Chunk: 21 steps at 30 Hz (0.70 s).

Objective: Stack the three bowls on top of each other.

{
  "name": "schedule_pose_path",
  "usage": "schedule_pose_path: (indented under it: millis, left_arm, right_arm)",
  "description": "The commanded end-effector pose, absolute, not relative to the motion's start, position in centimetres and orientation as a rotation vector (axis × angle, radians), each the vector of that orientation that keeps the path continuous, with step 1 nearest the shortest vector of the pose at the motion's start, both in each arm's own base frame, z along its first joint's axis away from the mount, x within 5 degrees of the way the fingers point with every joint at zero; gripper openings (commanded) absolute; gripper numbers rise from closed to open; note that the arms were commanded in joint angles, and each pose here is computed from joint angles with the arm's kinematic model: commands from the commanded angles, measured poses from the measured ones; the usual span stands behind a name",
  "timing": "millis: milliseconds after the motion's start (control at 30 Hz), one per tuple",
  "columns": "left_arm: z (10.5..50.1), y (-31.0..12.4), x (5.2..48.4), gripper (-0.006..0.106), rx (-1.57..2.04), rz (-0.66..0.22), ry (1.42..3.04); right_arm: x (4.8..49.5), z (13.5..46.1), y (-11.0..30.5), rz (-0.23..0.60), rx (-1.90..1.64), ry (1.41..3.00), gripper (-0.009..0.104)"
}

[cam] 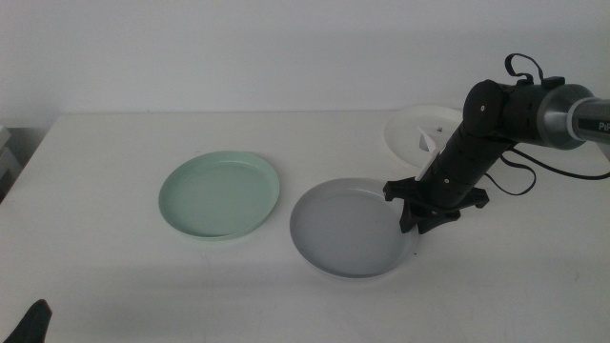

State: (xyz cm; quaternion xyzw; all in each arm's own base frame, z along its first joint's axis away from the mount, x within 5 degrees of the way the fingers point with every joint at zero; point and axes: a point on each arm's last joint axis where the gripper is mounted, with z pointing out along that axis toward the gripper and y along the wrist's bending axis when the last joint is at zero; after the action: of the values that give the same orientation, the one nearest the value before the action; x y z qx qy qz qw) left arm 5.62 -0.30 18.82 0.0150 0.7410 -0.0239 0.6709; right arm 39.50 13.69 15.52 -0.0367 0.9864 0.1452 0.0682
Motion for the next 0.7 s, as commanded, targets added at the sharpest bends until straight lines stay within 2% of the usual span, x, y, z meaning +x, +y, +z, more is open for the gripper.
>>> schedule_pose_path:
  millis: [0,100,200,467,667]
  left_arm:
    - [19.8,-0.3,5.5,0.08,0.019,-0.073,1.573]
    - [19.8,-0.3,5.5,0.08,0.019,-0.073,1.573]
    - [19.8,-0.3,5.5,0.08,0.019,-0.073,1.573]
    - [19.8,-0.3,5.5,0.08,0.019,-0.073,1.573]
    - [19.8,-0.3,5.5,0.08,0.019,-0.073,1.573]
  right_arm:
    - [39.7,19.5,13.6,0.452,-0.148,2.857,0.036]
    - [39.9,21.6,13.2,0.446,-0.165,2.802,0.049]
    - [40.9,24.5,12.0,0.398,-0.199,2.723,0.055]
    - [44.2,31.1,5.5,0.217,-0.095,2.509,0.055]
    - [45.5,32.3,-0.4,0.137,0.099,2.388,0.055]
